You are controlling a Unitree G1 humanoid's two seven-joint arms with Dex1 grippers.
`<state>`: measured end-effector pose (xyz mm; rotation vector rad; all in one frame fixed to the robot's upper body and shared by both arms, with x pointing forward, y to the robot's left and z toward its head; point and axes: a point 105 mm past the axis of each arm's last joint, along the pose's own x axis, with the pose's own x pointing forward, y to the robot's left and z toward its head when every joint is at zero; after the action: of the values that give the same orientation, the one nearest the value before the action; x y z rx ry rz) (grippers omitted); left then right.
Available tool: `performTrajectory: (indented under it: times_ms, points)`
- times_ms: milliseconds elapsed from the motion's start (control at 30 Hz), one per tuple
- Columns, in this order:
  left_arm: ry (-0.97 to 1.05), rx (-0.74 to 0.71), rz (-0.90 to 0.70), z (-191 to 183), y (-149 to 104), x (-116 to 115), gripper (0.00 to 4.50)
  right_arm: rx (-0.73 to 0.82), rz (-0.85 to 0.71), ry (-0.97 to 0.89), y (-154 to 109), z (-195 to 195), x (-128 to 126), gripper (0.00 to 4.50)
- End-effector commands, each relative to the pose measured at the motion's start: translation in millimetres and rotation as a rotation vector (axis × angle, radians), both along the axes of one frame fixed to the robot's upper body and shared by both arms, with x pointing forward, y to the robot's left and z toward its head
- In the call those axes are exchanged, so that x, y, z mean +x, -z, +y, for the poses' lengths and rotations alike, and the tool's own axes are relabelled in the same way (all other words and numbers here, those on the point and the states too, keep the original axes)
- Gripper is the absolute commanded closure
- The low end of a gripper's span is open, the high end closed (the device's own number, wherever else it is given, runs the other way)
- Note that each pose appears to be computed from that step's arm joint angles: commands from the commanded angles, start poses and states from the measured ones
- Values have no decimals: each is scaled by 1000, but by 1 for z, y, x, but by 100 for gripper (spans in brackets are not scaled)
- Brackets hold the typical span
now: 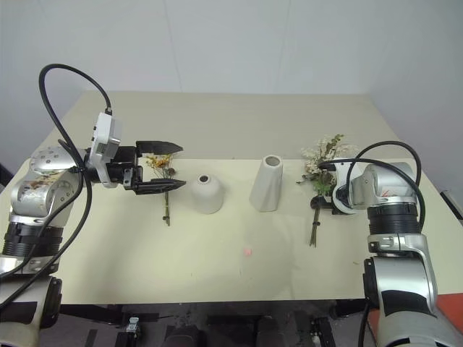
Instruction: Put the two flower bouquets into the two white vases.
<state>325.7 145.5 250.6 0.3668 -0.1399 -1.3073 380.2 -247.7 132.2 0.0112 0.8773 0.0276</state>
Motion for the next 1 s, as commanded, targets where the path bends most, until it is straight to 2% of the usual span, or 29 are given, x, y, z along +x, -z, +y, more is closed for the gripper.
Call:
performTrajectory:
  times_ms: [33,267,367,433,500,567,667,700,767,867,1000]
  points:
    - [16,1,-36,1,-9,-4,0,5,-76,-29,-15,4,6,200]
    - [10,5,-36,1,-8,-1,0,7,-113,-45,-23,7,3,427]
    - [6,4,-32,2,-6,-1,0,-16,-198,-20,-33,2,-1,427]
    - [-10,-5,-25,4,-4,0,0,-88,-336,15,-48,-6,-3,427]
    - [-38,-34,-12,6,-5,2,0,-178,-518,-4,-68,-7,-8,427]
    - [-64,-59,11,9,-3,5,0,-220,-761,-30,-99,2,-15,427]
    - [-75,-54,41,11,5,5,0,-138,-1105,-76,-147,26,-33,427]
    - [-77,-50,45,11,6,6,0,-103,-1161,-123,-155,35,-38,427]
    - [-77,-47,42,11,5,7,0,71,-1281,-201,-176,59,-49,427]
    - [-76,-42,32,12,0,10,0,214,-1369,-318,-192,85,-62,427]
    - [-71,-37,24,12,-3,12,0,282,-1419,-394,-200,103,-67,427]
